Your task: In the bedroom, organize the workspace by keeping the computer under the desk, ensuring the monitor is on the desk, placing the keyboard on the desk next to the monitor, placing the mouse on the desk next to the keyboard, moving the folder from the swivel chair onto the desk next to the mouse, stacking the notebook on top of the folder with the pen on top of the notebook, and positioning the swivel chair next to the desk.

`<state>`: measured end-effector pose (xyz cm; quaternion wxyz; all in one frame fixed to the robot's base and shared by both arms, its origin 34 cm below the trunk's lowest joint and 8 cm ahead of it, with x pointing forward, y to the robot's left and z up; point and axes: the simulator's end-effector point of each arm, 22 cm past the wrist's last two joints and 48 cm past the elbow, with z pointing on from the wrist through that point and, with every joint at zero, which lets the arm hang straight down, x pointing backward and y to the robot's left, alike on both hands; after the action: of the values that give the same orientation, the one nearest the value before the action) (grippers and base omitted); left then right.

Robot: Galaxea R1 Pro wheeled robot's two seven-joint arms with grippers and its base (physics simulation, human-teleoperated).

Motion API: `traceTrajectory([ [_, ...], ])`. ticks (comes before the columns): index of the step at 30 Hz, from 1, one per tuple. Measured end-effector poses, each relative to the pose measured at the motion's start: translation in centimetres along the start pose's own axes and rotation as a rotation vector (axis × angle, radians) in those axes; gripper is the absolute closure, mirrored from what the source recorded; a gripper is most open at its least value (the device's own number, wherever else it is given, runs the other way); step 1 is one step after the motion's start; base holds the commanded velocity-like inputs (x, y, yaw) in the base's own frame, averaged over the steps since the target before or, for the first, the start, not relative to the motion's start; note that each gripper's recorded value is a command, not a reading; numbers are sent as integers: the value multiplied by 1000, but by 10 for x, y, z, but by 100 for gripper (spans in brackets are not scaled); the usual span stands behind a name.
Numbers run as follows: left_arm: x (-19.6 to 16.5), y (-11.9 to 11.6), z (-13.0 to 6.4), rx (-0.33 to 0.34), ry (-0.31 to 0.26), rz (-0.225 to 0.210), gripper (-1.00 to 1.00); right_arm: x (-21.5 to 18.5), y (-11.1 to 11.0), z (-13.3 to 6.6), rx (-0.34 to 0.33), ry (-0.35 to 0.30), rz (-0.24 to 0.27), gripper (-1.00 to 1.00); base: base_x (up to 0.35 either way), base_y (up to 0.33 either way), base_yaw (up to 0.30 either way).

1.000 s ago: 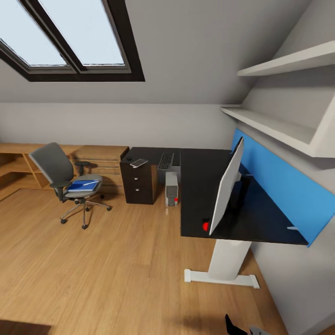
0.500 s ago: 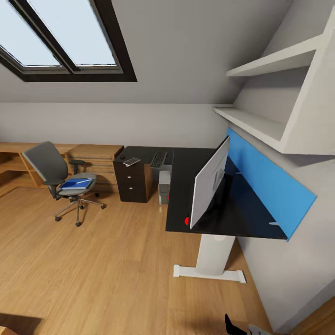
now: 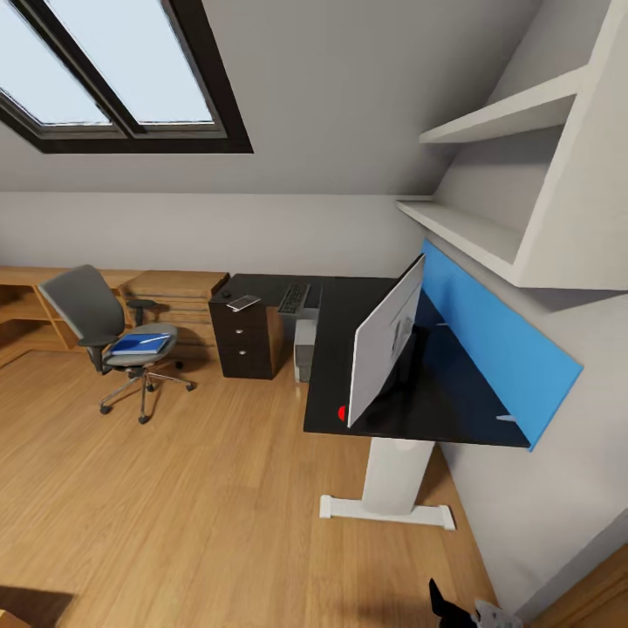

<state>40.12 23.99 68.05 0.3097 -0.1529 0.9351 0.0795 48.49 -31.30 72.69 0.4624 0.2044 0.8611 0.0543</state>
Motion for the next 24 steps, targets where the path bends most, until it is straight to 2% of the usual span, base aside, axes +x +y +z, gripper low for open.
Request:
traceTrajectory([
  [5, 0, 0, 0, 0, 0, 0, -100, -48, 4, 16, -15, -88, -7, -100, -1, -3, 0],
  [6, 0, 0, 0, -1, 0, -1, -100, -81, 5, 29, 2, -121, 3, -100, 0, 0, 0],
  [7, -1, 1, 0, -1, -1, -1, -100, -92, 7, 33, 5, -129, 8, -100, 0, 0, 0],
  [9, -1, 1, 0, -2, -1, -1, -100, -108, 10, 39, 19, -125, 21, -100, 0, 0, 0],
  [10, -1, 1, 0, -2, -2, -2, -100, -129, 14, 47, 41, -98, 38, -100, 0, 0, 0],
  [12, -1, 1, 0, -2, -3, -2, -100, -145, 19, 51, 52, -81, 47, -100, 0, 0, 0],
  [13, -1, 2, 1, -3, -3, -3, -100, -175, 23, 57, 107, -17, 56, -100, 0, 0, 0],
  [14, -1, 2, 0, -3, -4, -3, -100, -219, 39, 65, 108, -57, 59, -100, 0, 0, 0],
  [16, -1, 2, 1, -4, -3, -4, -100, -253, 42, 72, 147, -78, 67, -100, 0, 0, 0],
  [18, -1, 3, 1, -7, -2, -5, -100, -304, 45, 87, 213, -105, 85, -100, 0, 0, 0],
  [19, -1, 4, 1, -10, -2, -6, -100, -325, 46, 98, 248, -96, 99, -100, 0, 0, 0],
  [24, -1, 4, 0, -12, -3, -5, -100, -343, 57, 105, 244, -117, 112, -100, 0, 0, 0],
])
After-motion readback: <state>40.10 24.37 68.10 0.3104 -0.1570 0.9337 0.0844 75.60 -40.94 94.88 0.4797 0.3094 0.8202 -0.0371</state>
